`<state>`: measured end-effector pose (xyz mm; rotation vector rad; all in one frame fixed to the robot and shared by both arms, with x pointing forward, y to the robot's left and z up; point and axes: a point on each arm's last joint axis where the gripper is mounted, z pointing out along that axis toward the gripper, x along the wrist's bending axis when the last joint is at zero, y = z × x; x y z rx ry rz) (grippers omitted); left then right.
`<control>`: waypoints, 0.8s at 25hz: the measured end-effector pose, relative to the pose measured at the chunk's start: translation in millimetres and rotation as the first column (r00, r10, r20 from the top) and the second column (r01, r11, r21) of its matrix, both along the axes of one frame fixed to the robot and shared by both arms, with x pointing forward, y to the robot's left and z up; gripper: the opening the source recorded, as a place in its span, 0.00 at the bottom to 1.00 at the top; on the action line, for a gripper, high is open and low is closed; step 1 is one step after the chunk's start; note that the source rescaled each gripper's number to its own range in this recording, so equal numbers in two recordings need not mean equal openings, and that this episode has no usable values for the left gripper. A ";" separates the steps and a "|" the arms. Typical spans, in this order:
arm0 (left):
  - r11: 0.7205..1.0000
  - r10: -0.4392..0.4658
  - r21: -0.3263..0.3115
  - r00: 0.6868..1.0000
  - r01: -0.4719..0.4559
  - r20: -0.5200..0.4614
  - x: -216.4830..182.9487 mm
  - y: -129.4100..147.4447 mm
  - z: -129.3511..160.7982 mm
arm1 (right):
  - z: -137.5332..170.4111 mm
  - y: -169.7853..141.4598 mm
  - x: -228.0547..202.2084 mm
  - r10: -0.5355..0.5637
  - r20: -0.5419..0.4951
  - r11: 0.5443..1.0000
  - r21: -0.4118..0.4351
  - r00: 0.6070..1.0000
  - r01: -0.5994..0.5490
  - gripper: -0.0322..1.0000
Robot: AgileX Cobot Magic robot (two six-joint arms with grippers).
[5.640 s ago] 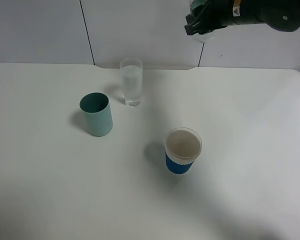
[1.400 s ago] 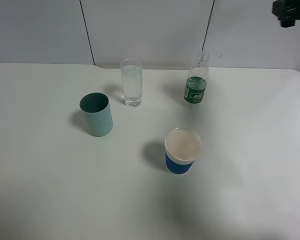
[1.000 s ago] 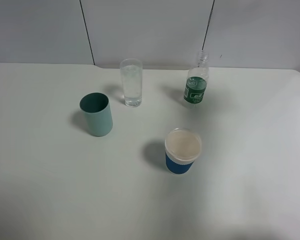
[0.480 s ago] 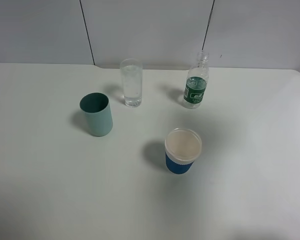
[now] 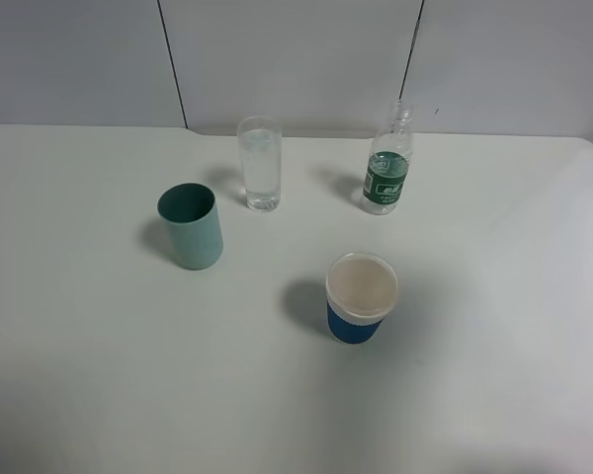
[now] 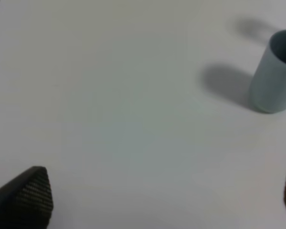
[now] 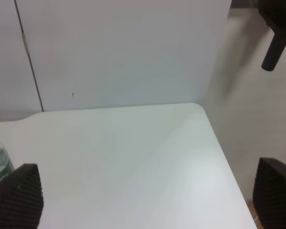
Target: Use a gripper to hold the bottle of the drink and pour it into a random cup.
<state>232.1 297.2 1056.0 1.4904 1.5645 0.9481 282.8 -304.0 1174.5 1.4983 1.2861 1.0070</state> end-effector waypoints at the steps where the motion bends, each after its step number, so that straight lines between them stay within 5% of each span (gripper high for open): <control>1: 1.000 0.000 0.000 1.000 0.000 0.000 0.0 0.0 0.0 | -0.7 0.5 -4.3 0.001 -0.001 1.000 -0.003 1.000 -0.001 0.82; 17: 1.000 0.000 0.000 1.000 0.000 0.000 0.0 0.0 0.0 | -79.2 14.2 -53.4 0.082 0.102 0.997 -0.005 0.991 -0.082 0.82; 20: 1.000 0.000 0.000 1.000 0.000 0.000 0.0 0.0 0.0 | -85.4 15.3 -53.7 0.092 0.059 0.996 0.010 0.994 -0.093 0.82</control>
